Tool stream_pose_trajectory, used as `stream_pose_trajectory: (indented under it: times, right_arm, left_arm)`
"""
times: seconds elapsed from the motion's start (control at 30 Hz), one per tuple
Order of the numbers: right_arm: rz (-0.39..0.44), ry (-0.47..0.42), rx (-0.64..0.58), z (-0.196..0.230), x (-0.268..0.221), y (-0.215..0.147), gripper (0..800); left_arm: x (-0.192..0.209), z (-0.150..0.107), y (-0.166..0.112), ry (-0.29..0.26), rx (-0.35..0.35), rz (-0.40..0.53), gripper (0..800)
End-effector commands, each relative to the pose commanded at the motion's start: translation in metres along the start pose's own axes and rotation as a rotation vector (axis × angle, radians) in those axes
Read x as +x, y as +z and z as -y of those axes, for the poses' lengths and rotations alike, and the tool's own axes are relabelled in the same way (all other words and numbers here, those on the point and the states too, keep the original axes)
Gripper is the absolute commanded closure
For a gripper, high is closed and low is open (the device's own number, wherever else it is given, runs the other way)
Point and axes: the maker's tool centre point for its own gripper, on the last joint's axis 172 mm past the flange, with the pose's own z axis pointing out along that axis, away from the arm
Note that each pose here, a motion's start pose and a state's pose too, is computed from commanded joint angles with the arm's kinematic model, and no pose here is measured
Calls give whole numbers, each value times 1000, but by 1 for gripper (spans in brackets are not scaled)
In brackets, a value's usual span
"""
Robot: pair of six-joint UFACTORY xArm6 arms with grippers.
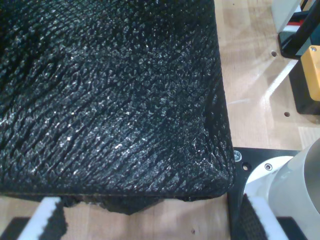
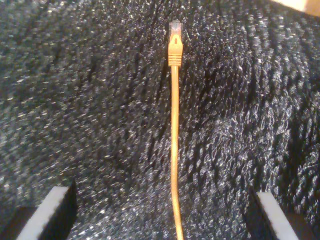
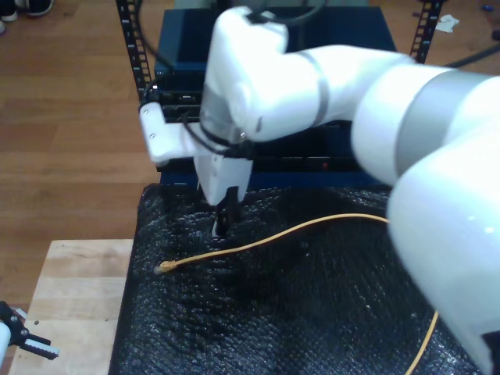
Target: Grab the cable and plug it in
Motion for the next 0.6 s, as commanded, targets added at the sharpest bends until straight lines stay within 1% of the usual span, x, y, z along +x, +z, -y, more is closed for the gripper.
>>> stream_pose_trajectory:
  times: [0.1, 0.27, 0.37, 0.5, 0.6]
  right_arm:
    - [22, -12, -3, 2, 11, 18, 23]
    - [46, -8, -26, -1, 23, 41, 23]
    - [80, 7, -24, -2, 18, 55, 23]
    - [120, 5, -22, 2, 18, 70, 23]
    - [134, 10, -23, 1, 17, 80, 26]
  left_arm:
    - [0, 0, 0, -1, -2, 0, 0]
    - [-1, 1, 0, -1, 2, 3, 0]
    - [-1, 1, 0, -1, 2, 3, 0]
    - [-2, 0, 0, -4, 1, 4, 0]
    - [-3, 1, 1, -2, 3, 4, 0]
